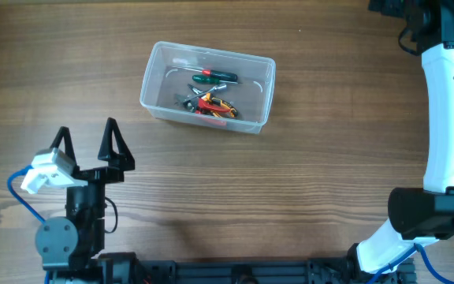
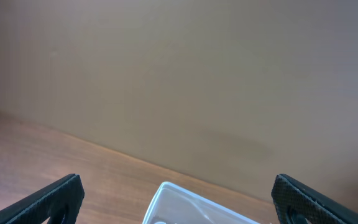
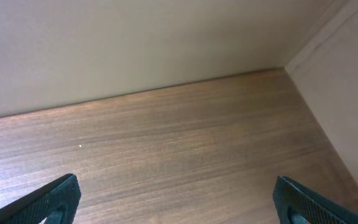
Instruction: Pack container
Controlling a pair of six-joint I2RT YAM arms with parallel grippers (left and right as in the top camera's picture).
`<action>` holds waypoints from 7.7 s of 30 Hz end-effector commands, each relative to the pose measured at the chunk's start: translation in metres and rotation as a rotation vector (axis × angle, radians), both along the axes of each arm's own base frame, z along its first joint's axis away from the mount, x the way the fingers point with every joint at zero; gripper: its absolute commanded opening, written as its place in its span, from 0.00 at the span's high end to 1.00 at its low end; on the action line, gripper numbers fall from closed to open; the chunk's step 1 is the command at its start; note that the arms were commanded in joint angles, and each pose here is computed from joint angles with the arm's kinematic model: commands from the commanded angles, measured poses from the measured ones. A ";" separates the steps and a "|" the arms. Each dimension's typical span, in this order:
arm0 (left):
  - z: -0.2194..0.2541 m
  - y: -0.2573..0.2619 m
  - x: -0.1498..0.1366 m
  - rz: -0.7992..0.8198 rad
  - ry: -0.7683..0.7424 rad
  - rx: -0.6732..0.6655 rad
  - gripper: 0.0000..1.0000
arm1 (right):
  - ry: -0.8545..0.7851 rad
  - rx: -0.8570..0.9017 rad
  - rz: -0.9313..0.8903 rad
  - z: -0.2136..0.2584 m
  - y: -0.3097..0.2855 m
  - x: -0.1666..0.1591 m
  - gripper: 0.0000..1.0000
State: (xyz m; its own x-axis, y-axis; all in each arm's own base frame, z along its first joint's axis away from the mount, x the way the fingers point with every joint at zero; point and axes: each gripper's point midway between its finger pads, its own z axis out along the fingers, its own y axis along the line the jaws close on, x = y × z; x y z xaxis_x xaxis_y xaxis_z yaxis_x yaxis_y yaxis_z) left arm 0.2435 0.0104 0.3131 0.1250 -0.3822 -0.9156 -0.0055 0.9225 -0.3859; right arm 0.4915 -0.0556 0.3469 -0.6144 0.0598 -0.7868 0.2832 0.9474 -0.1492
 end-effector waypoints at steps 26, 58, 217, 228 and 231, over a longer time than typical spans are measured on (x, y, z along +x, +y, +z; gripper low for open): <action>-0.104 0.002 -0.002 -0.002 0.034 -0.131 0.00 | -0.017 0.014 -0.005 0.004 0.003 0.000 0.00; -0.155 -0.020 0.002 -0.110 0.179 0.245 0.00 | -0.017 0.014 -0.005 0.004 0.003 0.000 0.00; -0.156 -0.020 0.002 -0.110 0.184 0.245 0.00 | -0.845 0.083 0.465 -0.128 0.079 -0.248 0.00; -0.156 -0.020 0.002 -0.110 0.184 0.245 0.00 | -0.776 0.053 0.521 -0.144 0.087 -0.249 0.00; -0.156 -0.020 0.002 -0.110 0.184 0.245 0.00 | -0.758 0.035 0.534 -0.147 0.088 -0.249 0.00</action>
